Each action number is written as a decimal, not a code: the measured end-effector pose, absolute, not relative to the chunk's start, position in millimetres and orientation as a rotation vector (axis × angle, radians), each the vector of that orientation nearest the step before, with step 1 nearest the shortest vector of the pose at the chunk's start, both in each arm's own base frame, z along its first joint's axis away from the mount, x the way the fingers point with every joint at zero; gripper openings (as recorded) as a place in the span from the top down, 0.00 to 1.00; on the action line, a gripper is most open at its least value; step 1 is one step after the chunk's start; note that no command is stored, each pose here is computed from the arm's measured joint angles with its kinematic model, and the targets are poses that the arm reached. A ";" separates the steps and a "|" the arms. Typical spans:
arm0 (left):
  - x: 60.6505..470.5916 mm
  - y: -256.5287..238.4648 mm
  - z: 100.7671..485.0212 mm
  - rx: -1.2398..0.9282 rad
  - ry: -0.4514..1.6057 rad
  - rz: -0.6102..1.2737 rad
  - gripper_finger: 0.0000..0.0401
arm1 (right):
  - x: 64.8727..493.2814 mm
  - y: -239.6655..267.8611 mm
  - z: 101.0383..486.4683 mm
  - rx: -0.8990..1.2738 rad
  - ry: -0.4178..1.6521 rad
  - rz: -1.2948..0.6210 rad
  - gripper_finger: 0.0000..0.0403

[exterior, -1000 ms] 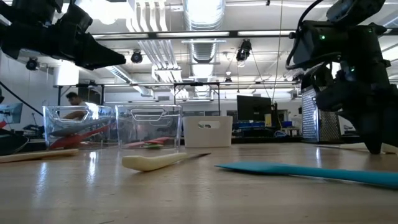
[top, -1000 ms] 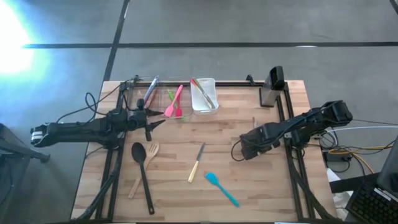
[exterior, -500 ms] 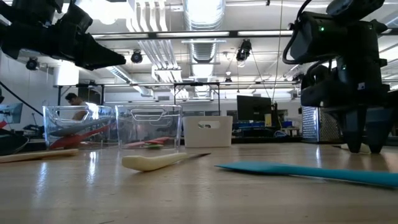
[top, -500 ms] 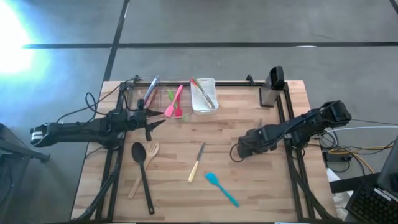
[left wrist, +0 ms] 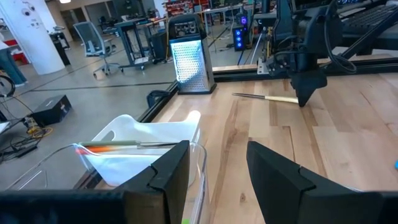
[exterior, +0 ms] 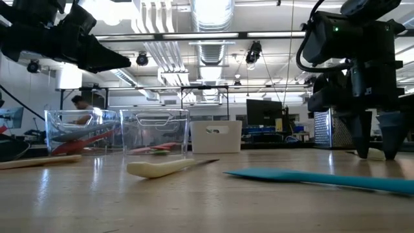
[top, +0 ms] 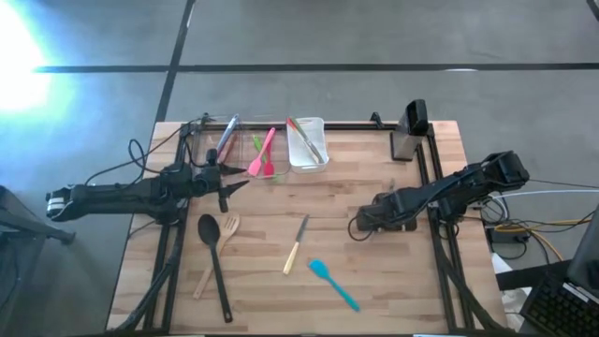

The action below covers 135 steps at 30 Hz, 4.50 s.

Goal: Pick & Place Kitchen Items
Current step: Put the top yellow table knife into the white bin

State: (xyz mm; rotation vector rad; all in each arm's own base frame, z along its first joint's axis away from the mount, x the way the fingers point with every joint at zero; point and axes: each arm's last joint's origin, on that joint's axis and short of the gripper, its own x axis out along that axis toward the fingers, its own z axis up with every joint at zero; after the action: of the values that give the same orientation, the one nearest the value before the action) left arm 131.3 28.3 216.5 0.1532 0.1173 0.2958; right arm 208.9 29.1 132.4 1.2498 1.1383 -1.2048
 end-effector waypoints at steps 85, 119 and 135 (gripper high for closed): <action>244.1 44.2 237.8 0.018 0.305 0.133 0.59 | 220.2 37.5 178.2 0.811 1.268 -0.927 0.84; 353.3 84.6 271.1 -0.492 -0.240 -0.001 0.59 | 264.6 73.2 292.9 0.342 0.549 -0.886 0.84; 359.4 88.2 297.1 -0.449 -0.312 -0.025 0.59 | 266.4 73.7 293.5 0.343 0.537 -0.876 0.84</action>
State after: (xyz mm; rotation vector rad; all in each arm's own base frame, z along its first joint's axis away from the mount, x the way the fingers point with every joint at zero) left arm 359.4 88.2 297.1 -0.4485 -0.3120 -0.0251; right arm 266.4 73.7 293.5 0.3427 0.5369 -0.8764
